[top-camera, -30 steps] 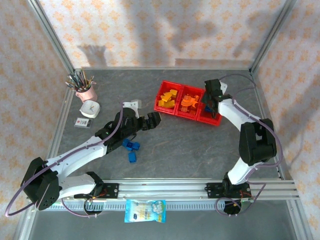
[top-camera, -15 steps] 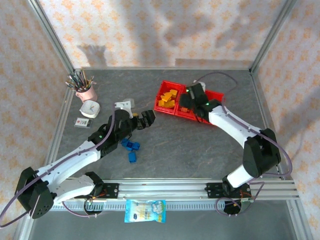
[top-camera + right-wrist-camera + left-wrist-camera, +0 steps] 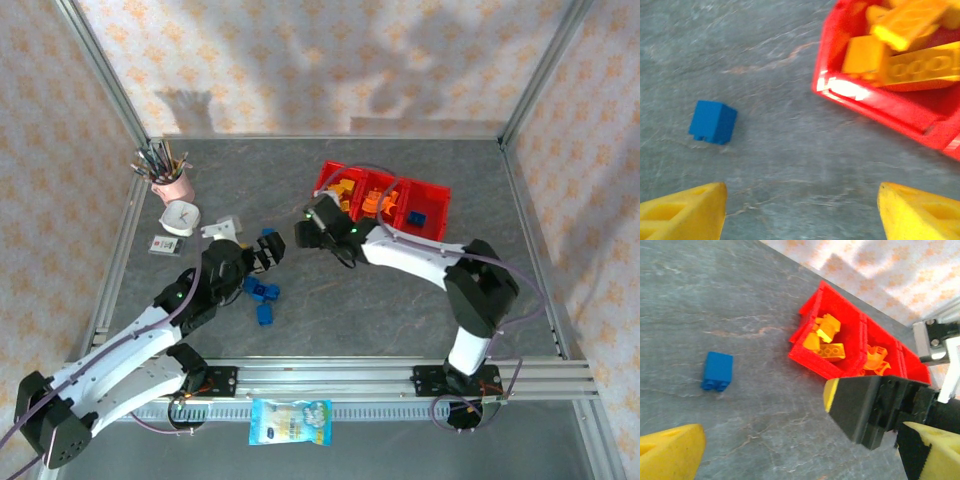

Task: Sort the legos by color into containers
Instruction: Pick up the lego from the center of the table.

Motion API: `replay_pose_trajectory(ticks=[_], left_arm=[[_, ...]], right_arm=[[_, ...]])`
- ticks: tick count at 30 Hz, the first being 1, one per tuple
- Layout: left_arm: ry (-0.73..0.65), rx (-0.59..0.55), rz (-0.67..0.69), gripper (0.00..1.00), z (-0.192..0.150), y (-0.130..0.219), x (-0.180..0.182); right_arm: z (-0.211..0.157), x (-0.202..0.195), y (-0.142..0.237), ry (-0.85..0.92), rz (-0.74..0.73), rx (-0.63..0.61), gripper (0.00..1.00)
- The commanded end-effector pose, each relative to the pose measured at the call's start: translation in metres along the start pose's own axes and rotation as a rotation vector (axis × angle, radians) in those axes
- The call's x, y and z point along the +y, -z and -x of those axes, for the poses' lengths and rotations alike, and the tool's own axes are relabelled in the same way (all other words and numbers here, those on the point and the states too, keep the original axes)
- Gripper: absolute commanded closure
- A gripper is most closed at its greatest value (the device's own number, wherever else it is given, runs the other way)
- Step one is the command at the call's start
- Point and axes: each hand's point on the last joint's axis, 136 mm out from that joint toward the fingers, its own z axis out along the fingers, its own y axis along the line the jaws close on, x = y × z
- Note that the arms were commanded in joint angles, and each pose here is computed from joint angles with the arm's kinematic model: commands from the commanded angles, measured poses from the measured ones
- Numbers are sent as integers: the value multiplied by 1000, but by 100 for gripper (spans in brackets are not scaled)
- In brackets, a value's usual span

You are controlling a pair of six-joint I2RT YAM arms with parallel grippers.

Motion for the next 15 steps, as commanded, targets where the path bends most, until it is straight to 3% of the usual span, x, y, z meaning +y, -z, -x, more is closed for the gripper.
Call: replay_pose_trajectory(ticks=[1,7,15], left_arm=[[36,-22,120,1,0,10,32],[79,-59,151,1,8,24,47],[93,-103,172,1,16,35,56]], right_arm=[[5,37,-13,12,65,-14,22],[-6,73,-53,70,99,33,21],[-5,80,-99,86,33,51,24]])
